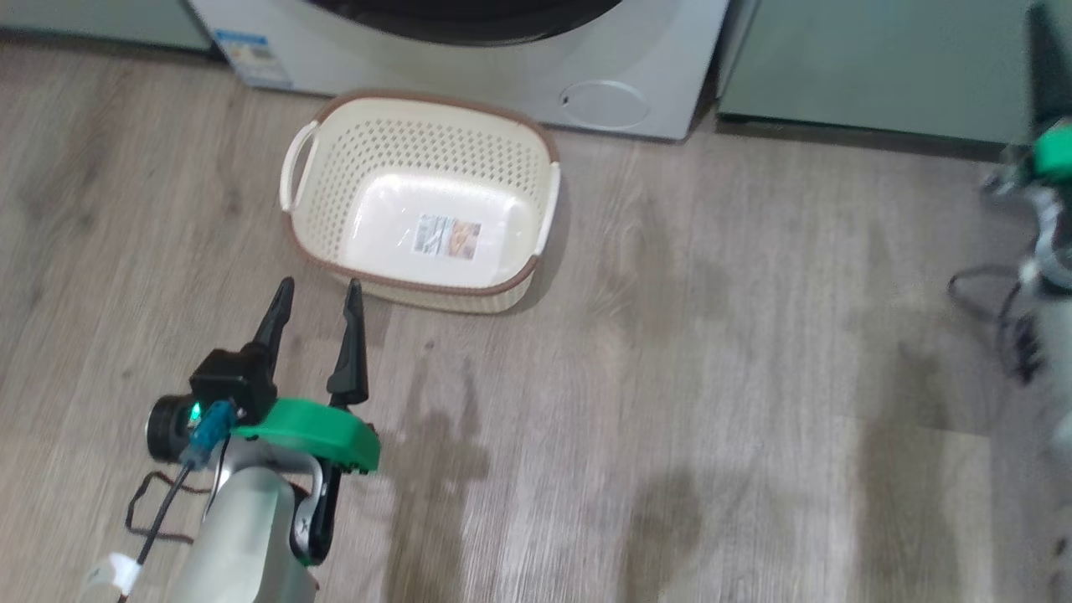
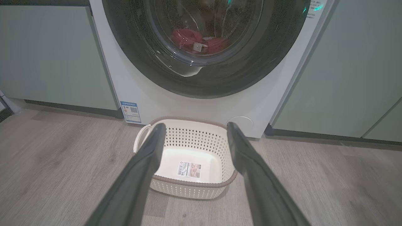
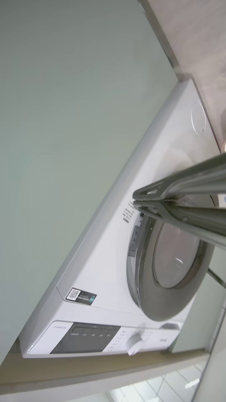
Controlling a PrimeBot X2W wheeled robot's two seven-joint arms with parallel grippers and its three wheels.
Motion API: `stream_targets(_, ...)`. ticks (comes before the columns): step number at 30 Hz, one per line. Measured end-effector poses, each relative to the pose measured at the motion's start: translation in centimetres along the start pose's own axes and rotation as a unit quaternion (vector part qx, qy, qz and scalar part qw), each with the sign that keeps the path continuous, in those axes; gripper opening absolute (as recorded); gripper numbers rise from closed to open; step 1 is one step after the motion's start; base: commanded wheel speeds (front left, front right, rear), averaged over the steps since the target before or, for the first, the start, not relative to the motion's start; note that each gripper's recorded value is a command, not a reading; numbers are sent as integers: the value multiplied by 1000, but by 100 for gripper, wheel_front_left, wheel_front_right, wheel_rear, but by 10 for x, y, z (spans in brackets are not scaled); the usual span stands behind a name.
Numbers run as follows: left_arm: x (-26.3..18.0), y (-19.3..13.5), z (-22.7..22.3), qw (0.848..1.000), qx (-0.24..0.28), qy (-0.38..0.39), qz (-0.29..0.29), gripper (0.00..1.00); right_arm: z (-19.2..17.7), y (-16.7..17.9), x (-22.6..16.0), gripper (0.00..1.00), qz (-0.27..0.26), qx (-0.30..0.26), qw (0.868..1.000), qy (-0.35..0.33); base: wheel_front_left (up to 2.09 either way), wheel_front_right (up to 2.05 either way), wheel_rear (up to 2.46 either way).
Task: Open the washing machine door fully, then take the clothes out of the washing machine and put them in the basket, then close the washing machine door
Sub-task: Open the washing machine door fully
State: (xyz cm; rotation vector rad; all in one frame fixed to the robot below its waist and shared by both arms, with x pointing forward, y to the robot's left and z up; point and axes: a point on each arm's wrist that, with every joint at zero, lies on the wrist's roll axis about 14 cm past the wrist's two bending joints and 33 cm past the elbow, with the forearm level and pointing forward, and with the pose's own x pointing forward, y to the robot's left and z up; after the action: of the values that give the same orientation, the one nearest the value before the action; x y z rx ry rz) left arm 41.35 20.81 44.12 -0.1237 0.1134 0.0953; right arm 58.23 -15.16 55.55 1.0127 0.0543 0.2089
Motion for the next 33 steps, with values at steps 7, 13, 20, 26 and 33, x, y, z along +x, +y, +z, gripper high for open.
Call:
stream_targets(7,4,11,-12,1000,-2,17,17,100,-7,16,42,0,31,21,996,84,0,0,0)
stream_targets(13,14,12,-25,999,-5,34,19,100,-22,46,85,0,70,1,987,145,0,0,0)
stream_targets(20,25,9,-38,999,-8,50,13,100,-32,67,124,0,94,6,979,183,0,0,0)
stream_targets(26,31,11,-51,998,-11,67,16,100,-50,62,149,0,91,10,973,212,0,0,0)
stream_targets(33,35,15,-63,996,-13,81,21,100,-72,60,176,0,93,7,968,232,0,0,0)
